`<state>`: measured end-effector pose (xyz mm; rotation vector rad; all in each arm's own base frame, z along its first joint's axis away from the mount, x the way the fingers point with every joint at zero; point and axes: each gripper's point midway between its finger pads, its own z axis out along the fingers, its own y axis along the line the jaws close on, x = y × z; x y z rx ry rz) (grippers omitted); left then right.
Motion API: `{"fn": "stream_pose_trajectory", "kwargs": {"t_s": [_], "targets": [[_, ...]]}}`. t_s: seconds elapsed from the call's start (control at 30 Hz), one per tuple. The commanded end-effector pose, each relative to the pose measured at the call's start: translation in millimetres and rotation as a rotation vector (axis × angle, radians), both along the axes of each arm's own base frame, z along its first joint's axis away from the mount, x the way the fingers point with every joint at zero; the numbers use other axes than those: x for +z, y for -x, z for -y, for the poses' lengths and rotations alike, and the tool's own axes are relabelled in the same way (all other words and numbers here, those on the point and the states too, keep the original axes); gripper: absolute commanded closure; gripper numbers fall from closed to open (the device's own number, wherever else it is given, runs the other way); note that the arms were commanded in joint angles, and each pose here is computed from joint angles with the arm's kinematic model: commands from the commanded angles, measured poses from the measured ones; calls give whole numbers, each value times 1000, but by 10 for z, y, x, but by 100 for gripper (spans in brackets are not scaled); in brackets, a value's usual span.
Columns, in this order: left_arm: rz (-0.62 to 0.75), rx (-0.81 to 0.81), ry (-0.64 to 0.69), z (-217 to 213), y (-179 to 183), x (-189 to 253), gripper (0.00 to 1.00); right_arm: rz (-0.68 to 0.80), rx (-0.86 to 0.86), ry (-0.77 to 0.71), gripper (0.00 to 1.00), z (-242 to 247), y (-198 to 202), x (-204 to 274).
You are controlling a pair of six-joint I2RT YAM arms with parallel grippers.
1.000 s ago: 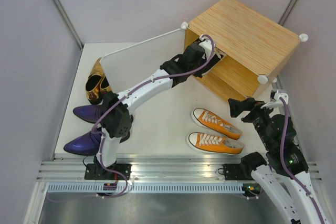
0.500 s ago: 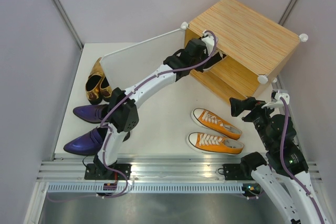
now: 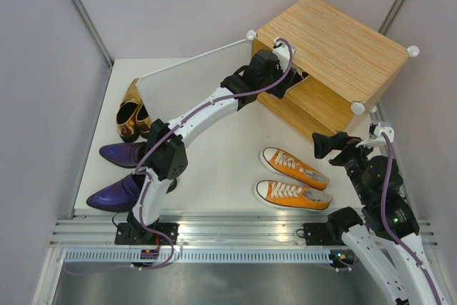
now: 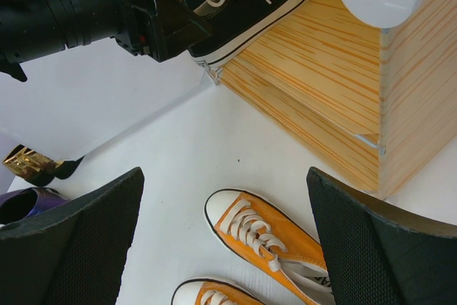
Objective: Place and organize the shoes in the shoe cabinet
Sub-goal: Place the shoe in the shoe cabinet.
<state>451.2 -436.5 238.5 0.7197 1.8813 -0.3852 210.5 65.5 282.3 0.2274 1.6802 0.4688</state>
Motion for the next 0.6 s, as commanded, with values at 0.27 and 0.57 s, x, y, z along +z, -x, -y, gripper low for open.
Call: {"fn": "stream_pose_trajectory", "kwargs": {"t_s": [0.27, 0.57], "targets": [[11, -6, 116, -136, 213, 214, 19, 25, 4, 0, 2, -6, -5, 64], [-44, -30, 162, -92, 107, 42, 19, 25, -1, 0, 2, -2, -16, 44]]}}
